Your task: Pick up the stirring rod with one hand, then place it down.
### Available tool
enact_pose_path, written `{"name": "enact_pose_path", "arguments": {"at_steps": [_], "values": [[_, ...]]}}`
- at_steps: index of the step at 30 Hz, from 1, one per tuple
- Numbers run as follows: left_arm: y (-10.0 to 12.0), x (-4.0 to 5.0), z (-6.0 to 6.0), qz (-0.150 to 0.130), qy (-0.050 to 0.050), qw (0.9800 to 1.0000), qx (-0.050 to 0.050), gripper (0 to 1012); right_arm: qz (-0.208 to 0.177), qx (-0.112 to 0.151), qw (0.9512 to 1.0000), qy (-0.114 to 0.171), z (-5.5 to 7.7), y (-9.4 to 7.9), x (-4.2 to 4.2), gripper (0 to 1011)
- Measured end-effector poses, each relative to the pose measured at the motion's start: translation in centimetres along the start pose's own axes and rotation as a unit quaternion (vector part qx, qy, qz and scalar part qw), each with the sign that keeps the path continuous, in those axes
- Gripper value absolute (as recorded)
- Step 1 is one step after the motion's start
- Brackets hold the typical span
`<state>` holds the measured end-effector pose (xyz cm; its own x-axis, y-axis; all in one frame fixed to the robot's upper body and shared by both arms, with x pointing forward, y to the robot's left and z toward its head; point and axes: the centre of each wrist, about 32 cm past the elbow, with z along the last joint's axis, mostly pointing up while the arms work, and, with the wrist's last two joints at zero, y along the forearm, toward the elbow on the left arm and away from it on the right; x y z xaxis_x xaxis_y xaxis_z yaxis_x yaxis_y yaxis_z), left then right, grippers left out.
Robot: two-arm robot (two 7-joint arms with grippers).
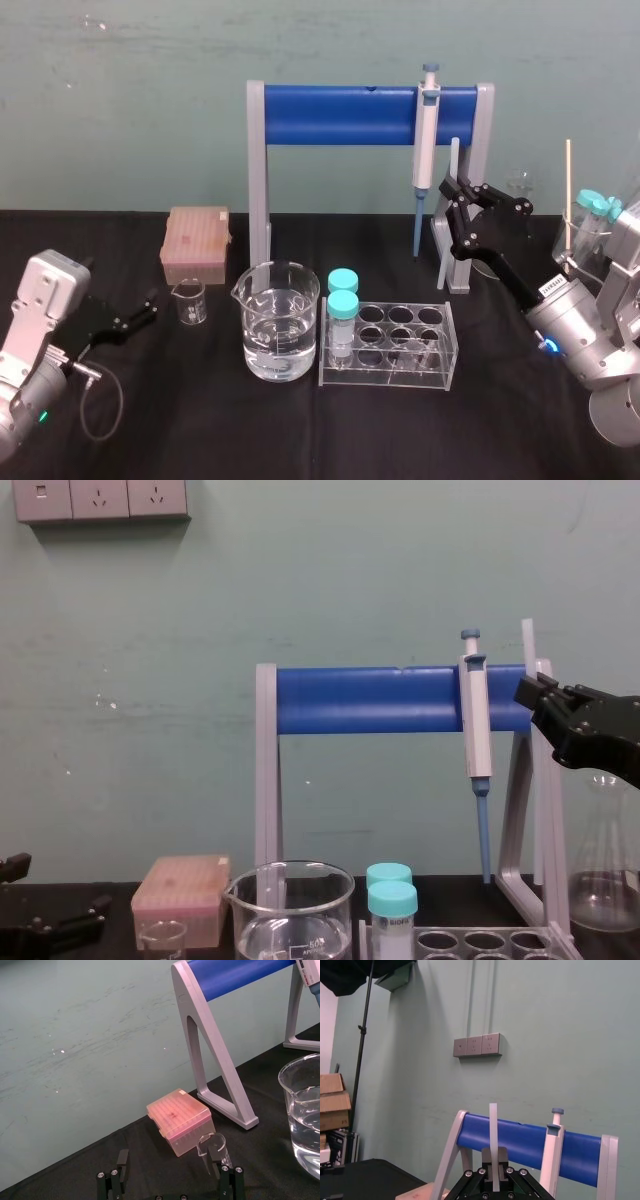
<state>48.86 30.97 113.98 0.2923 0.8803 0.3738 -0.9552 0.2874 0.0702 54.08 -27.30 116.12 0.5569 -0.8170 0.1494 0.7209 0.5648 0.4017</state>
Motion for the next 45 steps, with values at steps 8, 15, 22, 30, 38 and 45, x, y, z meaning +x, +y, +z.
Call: {"name": "enact_pose_path", "arguments": {"at_steps": [8, 15, 22, 30, 38, 45], "values": [[0.00, 0.00, 0.00, 0.000, 0.000, 1.0000, 0.000, 1000, 0.000, 0.000, 1.0000, 0.000, 0.00, 0.00, 0.00, 62], [0.00, 0.00, 0.00, 0.000, 0.000, 1.0000, 0.000, 1000, 0.000, 0.000, 1.0000, 0.000, 0.00, 0.00, 0.00, 62], [0.00, 0.00, 0.00, 0.000, 0.000, 1.0000, 0.000, 1000, 0.000, 0.000, 1.0000, 0.000, 0.00, 0.00, 0.00, 62], [0.00, 0.00, 0.00, 0.000, 0.000, 1.0000, 0.000, 1000, 0.000, 0.000, 1.0000, 0.000, 0.00, 0.00, 0.00, 62], [0.00, 0.00, 0.00, 0.000, 0.000, 1.0000, 0.000, 1000, 0.000, 0.000, 1.0000, 0.000, 0.00, 0.00, 0.00, 62], [0.00, 0.00, 0.00, 0.000, 0.000, 1.0000, 0.000, 1000, 0.000, 0.000, 1.0000, 0.000, 0.00, 0.00, 0.00, 62]]}}
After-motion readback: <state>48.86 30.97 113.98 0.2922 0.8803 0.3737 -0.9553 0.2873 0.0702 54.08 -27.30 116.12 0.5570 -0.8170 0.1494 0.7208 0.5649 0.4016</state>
